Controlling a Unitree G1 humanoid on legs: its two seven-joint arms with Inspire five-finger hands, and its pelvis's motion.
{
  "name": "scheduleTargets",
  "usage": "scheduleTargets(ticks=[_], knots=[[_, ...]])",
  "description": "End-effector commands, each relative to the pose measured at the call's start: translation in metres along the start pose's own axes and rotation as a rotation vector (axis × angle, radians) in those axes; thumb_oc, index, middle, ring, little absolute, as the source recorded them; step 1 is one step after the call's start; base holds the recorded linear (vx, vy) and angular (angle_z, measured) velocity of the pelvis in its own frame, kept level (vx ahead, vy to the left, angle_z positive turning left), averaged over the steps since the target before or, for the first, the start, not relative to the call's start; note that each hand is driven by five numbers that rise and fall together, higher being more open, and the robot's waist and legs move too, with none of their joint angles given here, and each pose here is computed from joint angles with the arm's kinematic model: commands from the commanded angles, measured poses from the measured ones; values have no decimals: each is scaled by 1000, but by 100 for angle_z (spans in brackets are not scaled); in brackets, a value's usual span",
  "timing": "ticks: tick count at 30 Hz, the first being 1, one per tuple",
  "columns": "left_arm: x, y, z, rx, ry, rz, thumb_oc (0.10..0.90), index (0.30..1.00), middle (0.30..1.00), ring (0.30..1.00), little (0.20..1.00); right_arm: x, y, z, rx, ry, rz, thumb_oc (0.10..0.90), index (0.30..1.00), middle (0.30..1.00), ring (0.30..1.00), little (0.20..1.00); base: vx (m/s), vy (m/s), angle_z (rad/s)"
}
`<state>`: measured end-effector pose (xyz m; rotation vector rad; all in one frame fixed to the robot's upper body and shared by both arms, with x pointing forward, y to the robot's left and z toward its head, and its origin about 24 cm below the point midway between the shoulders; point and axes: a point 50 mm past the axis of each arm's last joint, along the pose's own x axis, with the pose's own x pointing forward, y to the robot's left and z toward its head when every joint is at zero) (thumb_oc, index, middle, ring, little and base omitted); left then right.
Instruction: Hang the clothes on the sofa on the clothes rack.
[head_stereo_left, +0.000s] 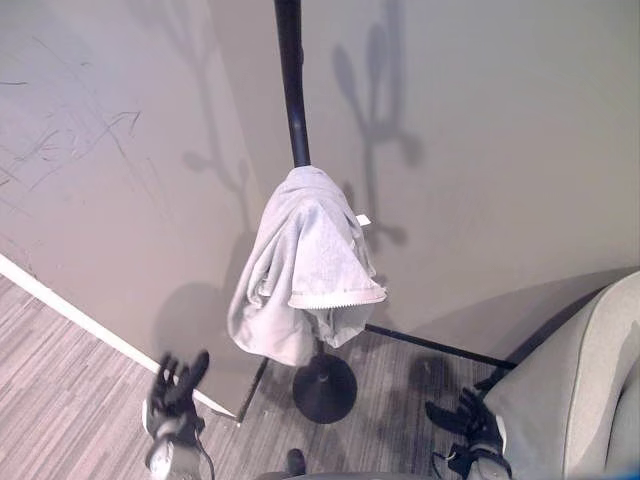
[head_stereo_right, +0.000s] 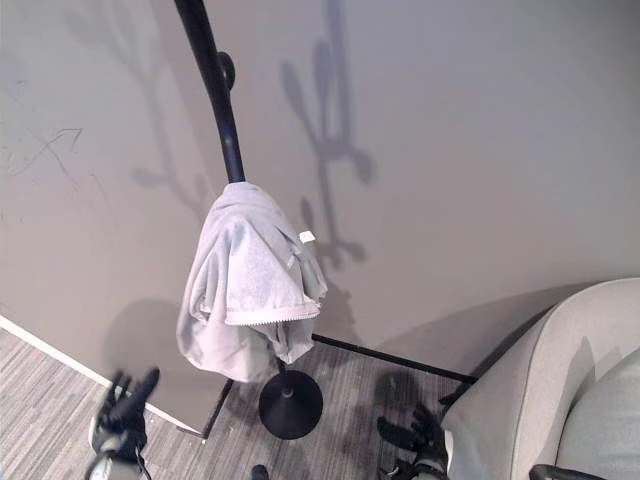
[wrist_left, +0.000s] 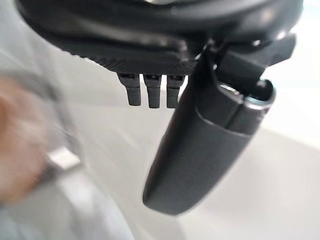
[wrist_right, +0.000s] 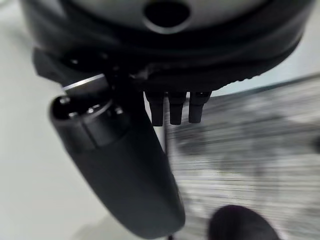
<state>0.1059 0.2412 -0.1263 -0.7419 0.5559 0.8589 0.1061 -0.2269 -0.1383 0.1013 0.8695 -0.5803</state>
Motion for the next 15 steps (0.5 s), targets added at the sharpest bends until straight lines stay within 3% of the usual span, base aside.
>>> scheduleTargets(ticks=[1,5,8,11,15], knots=[[11,-23,32,-95,-127,-100,800,900,900,900,900,9,7,35,54,-125,21,800,900,900,900,900,13,-15,9],[18,-18,16,-133,-51,-45,800,900,900,900,900,12,4,6,-88,17,5,800,900,900,900,900,9,-42,11],[19,-9,2,-107,18,22,800,900,900,900,900,11,0,-12,-60,133,-27,800,900,900,900,900,18,-22,6],[4,33,-38,4,231,217,800,900,900,900,900,2,-6,-48,322,379,-131,800,900,900,900,900,50,-21,1],[-8,41,-59,134,344,204,800,900,900,900,900,-6,-1,-63,562,468,-152,800,900,900,900,900,30,0,4]])
